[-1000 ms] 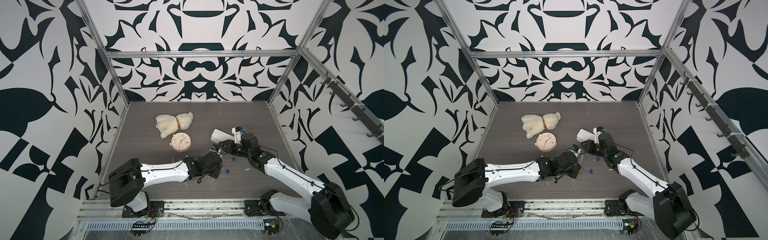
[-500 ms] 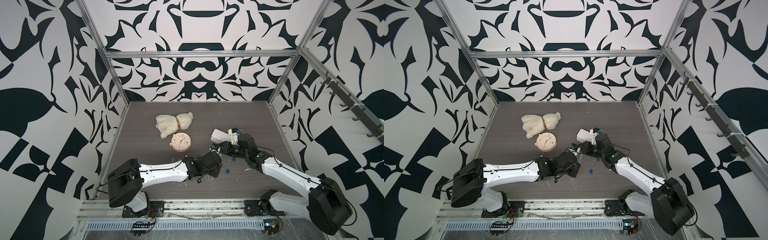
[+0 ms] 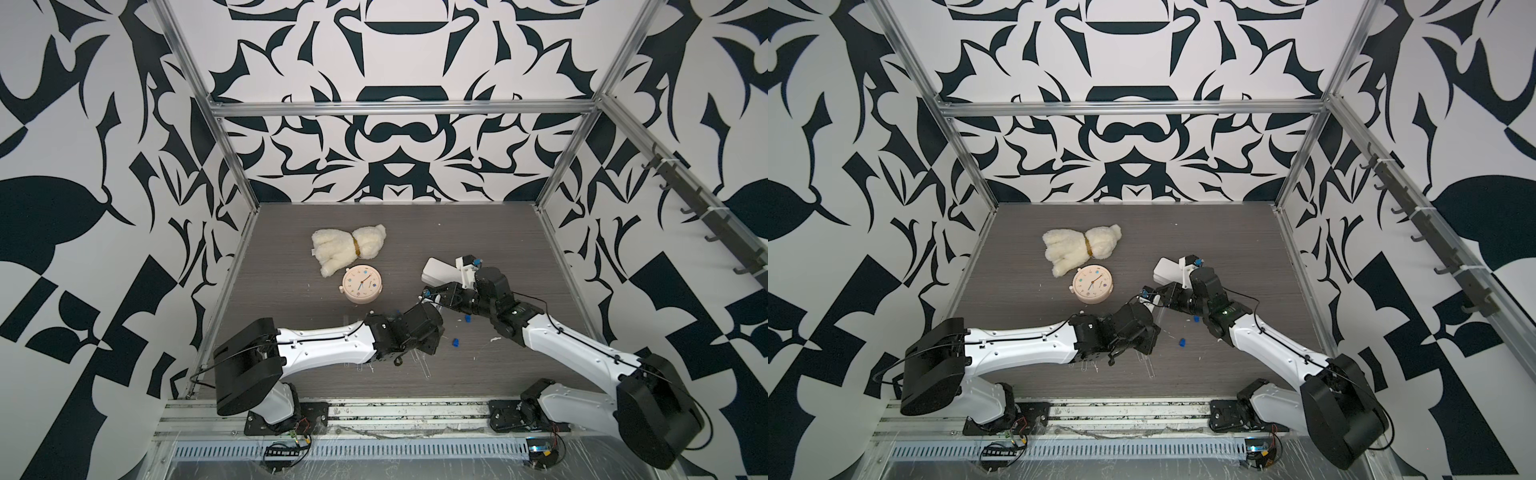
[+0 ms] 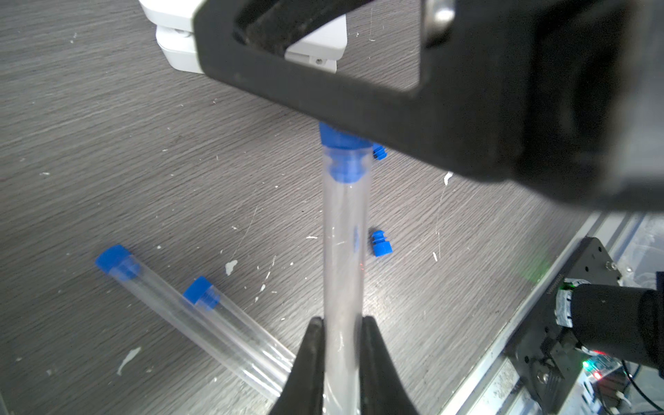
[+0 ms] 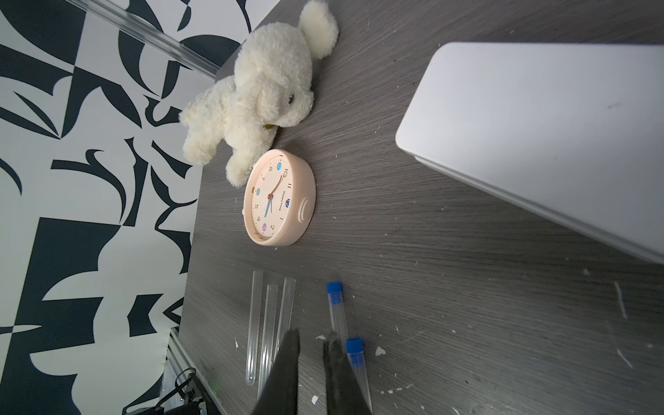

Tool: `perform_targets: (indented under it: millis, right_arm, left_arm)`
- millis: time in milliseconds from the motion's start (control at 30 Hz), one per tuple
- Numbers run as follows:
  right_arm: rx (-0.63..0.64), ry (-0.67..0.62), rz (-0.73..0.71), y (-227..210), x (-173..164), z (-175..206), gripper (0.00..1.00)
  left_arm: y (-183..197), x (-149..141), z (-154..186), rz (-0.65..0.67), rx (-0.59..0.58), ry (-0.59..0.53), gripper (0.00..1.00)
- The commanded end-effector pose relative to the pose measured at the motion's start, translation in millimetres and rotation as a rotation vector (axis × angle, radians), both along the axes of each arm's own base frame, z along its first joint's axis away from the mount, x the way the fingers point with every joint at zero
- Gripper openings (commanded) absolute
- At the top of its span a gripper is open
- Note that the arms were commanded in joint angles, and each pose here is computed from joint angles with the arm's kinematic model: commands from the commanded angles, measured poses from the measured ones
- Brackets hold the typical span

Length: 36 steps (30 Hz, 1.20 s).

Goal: Remove stoppers from test tubes
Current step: Open the stopper on the test tube.

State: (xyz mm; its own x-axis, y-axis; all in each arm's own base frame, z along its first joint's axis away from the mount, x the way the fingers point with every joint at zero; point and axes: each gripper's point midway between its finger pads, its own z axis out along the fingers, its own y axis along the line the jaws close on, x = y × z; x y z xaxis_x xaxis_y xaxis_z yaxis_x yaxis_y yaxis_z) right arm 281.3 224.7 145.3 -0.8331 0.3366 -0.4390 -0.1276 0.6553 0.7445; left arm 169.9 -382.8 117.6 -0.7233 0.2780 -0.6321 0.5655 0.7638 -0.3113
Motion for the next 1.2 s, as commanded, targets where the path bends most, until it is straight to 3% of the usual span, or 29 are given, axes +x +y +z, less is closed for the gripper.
perform_targets:
  millis: [0,1167]
  right_arm:
    - [0.037,-0.029,0.015,6.3,0.8,9.8,0.14]
    - [0.019,-0.022,0.011,5.8,0.1,6.2,0.18]
  left_arm:
    - [-1.3,3.4,12.7,0.004,-0.022,-0.031,0.17]
    - [1.4,3.8,19.8,0.006,-0.03,-0.045,0.16]
